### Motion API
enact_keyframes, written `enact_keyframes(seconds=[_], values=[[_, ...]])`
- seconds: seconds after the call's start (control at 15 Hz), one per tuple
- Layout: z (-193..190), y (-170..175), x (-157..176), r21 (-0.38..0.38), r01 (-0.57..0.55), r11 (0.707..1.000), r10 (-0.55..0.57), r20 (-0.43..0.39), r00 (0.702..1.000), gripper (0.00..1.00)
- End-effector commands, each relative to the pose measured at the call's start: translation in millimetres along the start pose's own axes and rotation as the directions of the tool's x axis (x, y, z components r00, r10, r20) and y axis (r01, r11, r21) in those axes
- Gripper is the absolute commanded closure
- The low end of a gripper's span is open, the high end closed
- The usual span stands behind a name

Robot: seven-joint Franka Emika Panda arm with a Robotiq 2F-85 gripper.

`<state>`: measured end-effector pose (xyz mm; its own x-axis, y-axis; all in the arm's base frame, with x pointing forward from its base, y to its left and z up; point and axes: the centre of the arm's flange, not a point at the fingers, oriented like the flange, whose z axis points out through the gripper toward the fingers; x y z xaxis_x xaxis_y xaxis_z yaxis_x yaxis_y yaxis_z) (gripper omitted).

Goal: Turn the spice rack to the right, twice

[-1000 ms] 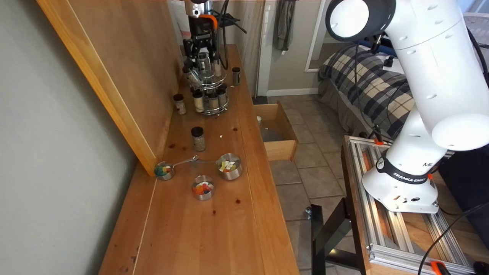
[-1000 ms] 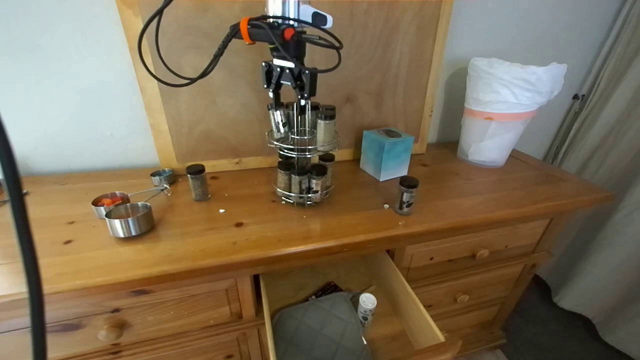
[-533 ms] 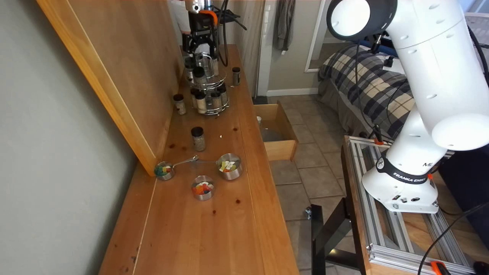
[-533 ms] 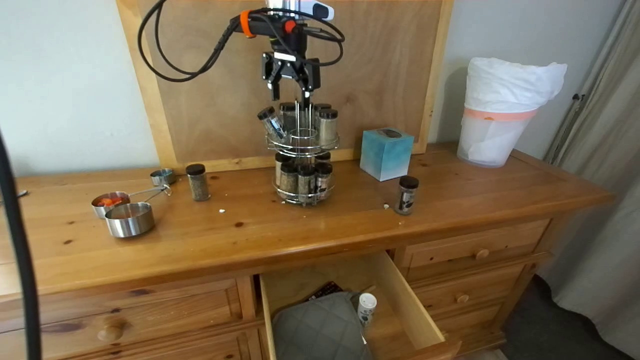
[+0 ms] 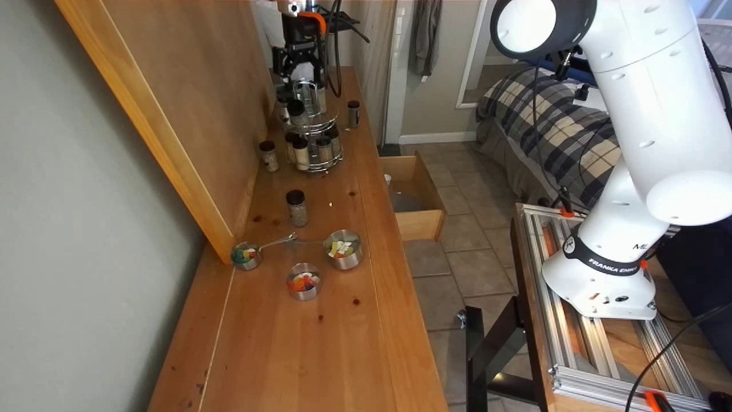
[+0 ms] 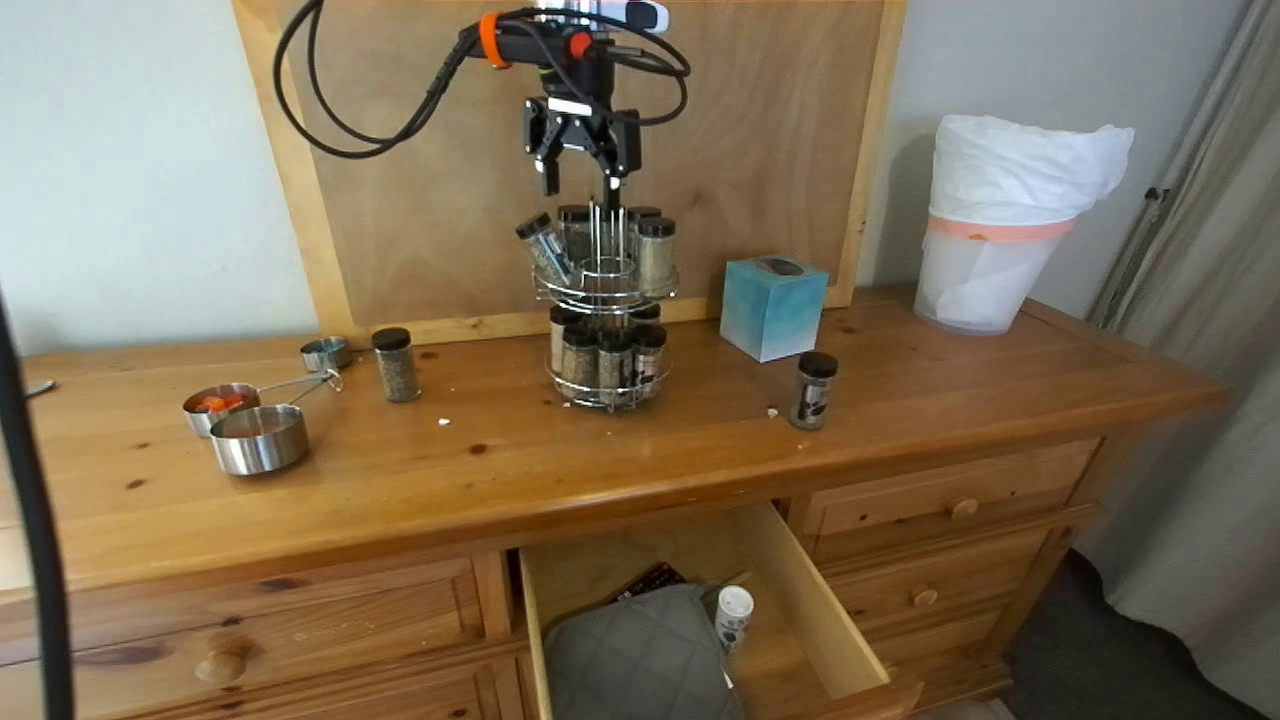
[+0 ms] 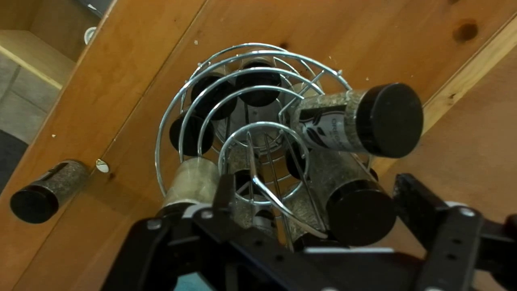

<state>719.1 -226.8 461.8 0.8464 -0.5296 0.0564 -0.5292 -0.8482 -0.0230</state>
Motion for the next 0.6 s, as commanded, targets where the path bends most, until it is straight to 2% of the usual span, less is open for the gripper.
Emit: enact_keyframes(seconds=[0.0,0.27,0.53], values=[[-7.9,-1.7,-1.0,0.050,-0.006,0.999,0.006,0.018,1.000,0.00],[-6.0,-2.4,-1.0,0.141,-0.100,0.985,0.097,0.032,0.995,0.00],[-5.7,0.9,1.0,0.201,-0.145,0.969,0.138,0.045,0.989,0.00]])
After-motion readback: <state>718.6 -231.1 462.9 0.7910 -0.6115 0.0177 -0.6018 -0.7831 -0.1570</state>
